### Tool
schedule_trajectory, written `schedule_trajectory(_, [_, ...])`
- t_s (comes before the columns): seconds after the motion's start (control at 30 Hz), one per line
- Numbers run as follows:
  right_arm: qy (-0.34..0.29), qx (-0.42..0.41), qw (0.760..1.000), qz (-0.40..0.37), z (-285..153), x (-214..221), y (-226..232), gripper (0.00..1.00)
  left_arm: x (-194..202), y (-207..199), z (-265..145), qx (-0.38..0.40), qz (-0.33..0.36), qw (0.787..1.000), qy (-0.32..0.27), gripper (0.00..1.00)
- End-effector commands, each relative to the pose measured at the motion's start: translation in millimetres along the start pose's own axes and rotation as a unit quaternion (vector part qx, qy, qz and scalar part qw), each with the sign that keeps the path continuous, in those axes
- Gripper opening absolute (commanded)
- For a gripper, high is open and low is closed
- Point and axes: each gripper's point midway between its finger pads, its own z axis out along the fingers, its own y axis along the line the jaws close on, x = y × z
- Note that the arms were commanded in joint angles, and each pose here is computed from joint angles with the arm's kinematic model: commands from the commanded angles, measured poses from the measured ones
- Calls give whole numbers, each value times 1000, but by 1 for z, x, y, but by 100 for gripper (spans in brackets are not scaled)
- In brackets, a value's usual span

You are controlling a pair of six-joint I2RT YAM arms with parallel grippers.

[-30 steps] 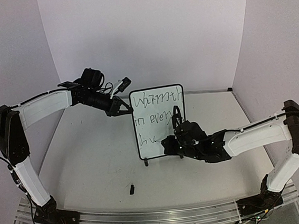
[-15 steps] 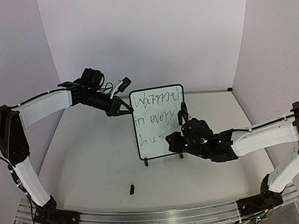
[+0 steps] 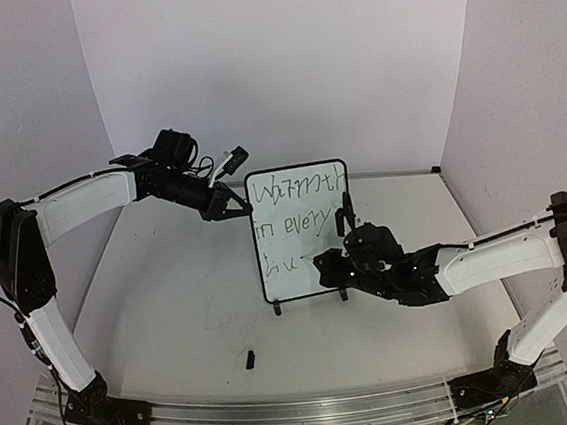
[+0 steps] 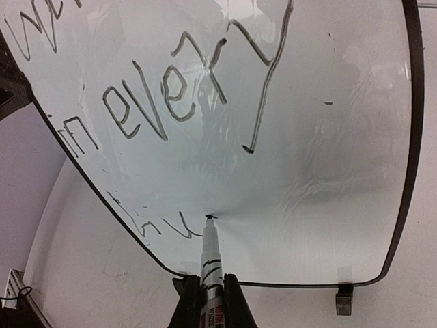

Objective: Write a sentence on the whiteboard

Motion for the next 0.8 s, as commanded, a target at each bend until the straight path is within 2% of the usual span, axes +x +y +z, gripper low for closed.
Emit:
schedule_trajectory(0.0, [-17,-20,1000,-1,7,-14,12,0,3,-2,-6,-16,22,1000,9,0])
schedule_trajectory(0.33, [11,10,1000,15,5,9,-11,0,2,-3,-6,-17,23,1000,8,0])
schedule_trajectory(0.77, [-3,28,1000,11,2,-4,-12,0,1,-3,-7,-18,24,1000,7,0])
